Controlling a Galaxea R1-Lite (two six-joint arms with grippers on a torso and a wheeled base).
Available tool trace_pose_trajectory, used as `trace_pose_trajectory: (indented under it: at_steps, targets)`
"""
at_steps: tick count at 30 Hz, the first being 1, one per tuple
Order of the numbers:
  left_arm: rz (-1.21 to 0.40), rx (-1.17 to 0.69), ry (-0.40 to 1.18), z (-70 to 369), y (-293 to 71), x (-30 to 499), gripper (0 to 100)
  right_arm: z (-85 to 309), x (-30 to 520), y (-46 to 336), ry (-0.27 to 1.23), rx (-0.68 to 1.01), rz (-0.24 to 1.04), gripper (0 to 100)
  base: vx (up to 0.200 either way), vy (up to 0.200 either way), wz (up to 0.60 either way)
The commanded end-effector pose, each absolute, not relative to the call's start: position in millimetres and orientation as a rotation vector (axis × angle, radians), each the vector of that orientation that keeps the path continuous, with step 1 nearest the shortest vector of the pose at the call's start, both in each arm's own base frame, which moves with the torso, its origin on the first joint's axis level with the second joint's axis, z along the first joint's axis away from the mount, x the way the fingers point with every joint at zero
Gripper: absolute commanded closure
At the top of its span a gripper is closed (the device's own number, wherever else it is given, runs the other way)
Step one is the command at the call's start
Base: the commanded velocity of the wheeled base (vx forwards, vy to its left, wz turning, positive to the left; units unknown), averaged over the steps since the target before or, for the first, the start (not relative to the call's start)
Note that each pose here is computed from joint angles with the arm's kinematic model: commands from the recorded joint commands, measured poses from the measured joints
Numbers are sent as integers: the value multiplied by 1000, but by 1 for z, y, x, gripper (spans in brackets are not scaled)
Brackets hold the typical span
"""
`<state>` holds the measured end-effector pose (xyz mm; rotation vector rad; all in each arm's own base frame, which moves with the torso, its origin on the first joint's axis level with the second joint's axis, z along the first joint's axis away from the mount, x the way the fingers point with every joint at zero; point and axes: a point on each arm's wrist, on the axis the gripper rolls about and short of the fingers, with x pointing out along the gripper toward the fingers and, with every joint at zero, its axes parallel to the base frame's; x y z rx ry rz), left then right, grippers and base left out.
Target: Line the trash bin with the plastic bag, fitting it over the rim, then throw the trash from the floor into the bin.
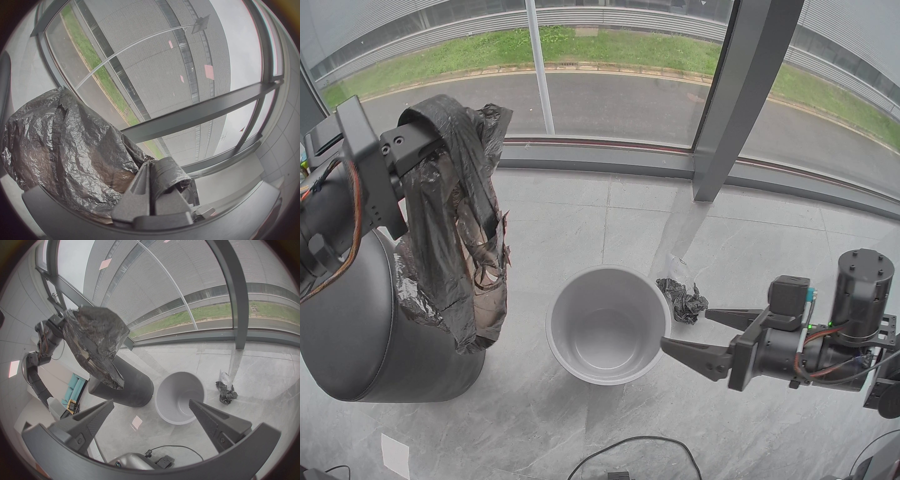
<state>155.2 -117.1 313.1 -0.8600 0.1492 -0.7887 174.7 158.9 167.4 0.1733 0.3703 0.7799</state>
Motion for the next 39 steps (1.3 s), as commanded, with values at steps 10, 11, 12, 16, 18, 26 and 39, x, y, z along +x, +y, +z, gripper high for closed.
trace_pose_trajectory:
  at_steps: [10, 11, 12, 16, 18, 26, 39]
  targets:
    - [-815, -932, 231, 297, -130, 162, 100, 145, 183, 201, 435, 118, 820, 0, 0, 0, 0]
    - [-826, -934, 224, 297, -129, 161, 100, 144, 183, 202, 439, 115, 823, 0, 0, 0, 0]
    - [-832, -935, 223, 297, -129, 161, 100, 141, 182, 206, 450, 109, 830, 0, 0, 0, 0]
    - [-842, -938, 210, 297, -129, 160, 100, 130, 183, 216, 470, 92, 842, 0, 0, 0, 0]
    - [-846, -939, 205, 299, -129, 160, 100, 124, 187, 221, 463, 91, 827, 0, 0, 0, 0]
    - [-878, -997, 220, 304, -128, 154, 100, 105, 183, 242, 467, 44, 859, 0, 0, 0, 0]
    - [-938, -1075, 295, 306, -138, 149, 100, 91, 185, 283, 329, 69, 764, 0, 0, 0, 0]
